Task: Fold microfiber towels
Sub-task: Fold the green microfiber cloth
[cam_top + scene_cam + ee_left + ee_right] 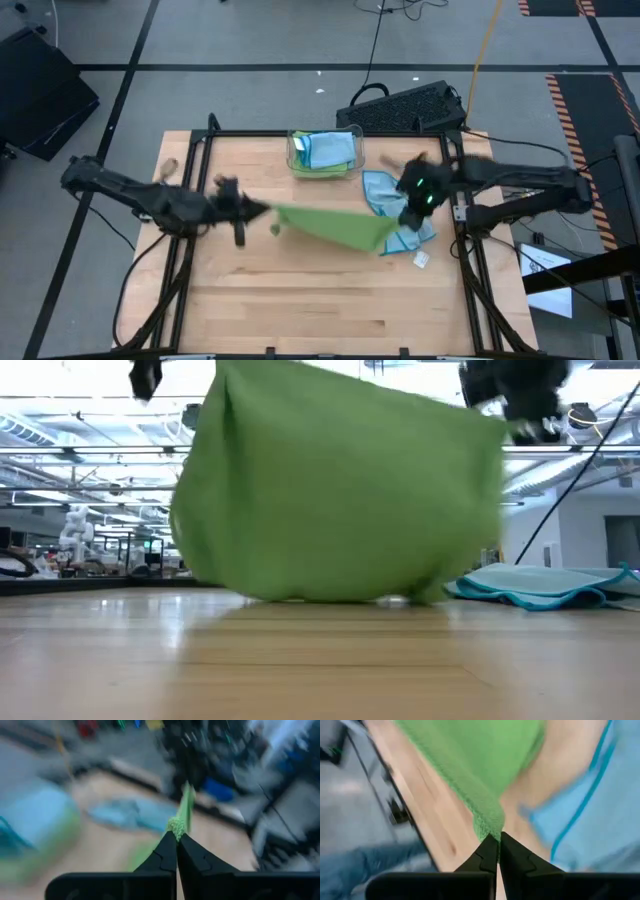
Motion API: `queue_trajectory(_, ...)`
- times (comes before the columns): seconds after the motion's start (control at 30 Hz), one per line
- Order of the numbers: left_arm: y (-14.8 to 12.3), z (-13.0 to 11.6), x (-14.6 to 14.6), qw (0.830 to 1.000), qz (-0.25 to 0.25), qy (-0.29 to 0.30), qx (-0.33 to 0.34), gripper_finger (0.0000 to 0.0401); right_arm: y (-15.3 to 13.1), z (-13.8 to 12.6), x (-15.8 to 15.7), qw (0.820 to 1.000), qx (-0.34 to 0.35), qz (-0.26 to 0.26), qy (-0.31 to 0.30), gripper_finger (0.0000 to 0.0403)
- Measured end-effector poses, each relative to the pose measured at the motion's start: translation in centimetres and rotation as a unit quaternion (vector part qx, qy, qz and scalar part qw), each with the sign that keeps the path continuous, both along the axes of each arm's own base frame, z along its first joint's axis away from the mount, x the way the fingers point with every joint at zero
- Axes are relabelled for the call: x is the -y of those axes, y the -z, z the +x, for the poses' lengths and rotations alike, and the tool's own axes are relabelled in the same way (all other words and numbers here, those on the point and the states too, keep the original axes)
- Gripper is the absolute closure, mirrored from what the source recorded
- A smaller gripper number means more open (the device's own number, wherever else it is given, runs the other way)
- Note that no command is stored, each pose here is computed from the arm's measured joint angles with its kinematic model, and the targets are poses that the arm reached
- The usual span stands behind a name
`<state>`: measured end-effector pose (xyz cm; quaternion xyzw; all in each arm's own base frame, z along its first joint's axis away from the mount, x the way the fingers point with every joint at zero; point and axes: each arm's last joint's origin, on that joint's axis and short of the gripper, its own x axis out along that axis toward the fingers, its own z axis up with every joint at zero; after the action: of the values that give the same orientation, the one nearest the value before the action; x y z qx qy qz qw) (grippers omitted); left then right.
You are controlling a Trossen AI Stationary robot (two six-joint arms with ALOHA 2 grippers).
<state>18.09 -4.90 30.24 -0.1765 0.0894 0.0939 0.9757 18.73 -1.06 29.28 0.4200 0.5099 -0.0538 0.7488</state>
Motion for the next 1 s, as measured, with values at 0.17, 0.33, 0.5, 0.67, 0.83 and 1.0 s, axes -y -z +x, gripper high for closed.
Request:
queue_trajectory(0.17,-6.0,-1.7,-2.8,0.99,0.073,-0.081,0.084,0.0398,-6.9,-0.5,1.5,0.976,0.165,-0.145,0.005,0.04)
queue_trajectory(0.33,-6.9,-3.4,-3.8,0.989,0.097,-0.098,0.06,0.0398,-8.5,-0.3,1.5,0.958,0.227,-0.171,-0.031,0.0401)
queue_trajectory(0.5,-4.7,-3.9,-3.6,0.997,0.033,-0.068,-0.034,0.0398,-5.9,0.0,1.3,0.981,0.164,-0.102,-0.036,0.0401)
queue_trajectory(0.67,-2.6,-2.8,-2.7,0.995,-0.009,-0.01,-0.098,0.0398,-2.5,1.2,0.7,0.984,0.13,-0.101,-0.072,0.0401)
queue_trajectory(0.83,1.0,-1.2,-1.3,0.982,-0.034,0.051,-0.178,0.0399,1.5,2.6,-0.5,0.982,0.084,-0.096,-0.137,0.0401)
queue_trajectory(1.0,4.3,-0.8,0.4,0.957,-0.105,0.107,-0.247,0.0399,3.0,3.9,-2.3,0.98,0.071,-0.011,-0.185,0.0401)
